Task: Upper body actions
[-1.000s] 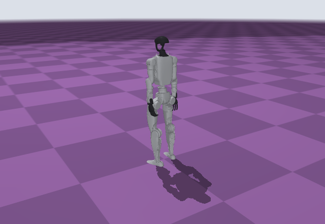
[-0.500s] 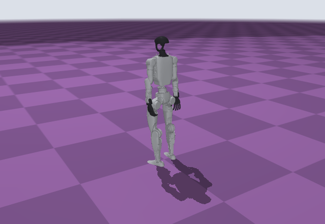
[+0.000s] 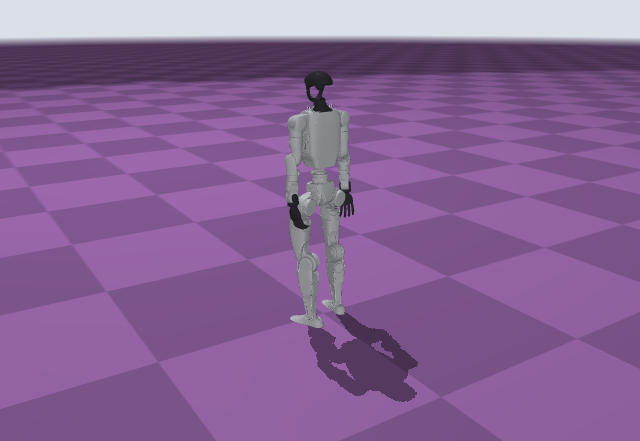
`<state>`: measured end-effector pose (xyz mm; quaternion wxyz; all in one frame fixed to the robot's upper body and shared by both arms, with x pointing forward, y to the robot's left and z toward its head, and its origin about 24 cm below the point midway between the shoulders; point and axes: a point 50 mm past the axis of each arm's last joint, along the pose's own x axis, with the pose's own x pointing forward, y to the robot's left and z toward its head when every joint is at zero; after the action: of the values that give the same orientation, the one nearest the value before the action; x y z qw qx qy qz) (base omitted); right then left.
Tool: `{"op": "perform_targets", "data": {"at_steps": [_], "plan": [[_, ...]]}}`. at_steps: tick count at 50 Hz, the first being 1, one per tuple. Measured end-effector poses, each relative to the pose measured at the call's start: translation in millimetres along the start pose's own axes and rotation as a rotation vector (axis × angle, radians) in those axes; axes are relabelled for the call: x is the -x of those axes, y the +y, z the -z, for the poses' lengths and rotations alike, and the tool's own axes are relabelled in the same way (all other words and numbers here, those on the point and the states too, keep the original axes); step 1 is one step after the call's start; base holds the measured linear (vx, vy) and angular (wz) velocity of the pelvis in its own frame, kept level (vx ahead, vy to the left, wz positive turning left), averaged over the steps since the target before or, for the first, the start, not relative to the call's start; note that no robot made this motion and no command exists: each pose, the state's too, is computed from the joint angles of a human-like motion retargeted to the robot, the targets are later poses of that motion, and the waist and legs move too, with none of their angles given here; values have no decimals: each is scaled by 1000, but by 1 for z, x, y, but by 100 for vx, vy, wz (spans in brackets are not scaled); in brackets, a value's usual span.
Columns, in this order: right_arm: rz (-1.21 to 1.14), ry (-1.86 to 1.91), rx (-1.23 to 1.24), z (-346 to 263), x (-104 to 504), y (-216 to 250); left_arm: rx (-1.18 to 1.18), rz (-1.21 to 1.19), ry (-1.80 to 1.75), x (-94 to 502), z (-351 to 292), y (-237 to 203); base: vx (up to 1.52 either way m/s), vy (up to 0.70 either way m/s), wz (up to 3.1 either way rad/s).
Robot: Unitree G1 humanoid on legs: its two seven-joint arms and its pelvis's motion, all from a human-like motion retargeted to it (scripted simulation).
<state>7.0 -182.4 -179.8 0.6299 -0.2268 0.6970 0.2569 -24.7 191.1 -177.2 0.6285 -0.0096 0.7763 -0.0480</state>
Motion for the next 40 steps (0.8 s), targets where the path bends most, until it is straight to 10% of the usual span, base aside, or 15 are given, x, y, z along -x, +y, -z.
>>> {"op": "perform_targets", "data": {"at_steps": [40], "plan": [[13,6,-7,2,1,-5,-14,11,6,1,0,2,0,0,0]]}}
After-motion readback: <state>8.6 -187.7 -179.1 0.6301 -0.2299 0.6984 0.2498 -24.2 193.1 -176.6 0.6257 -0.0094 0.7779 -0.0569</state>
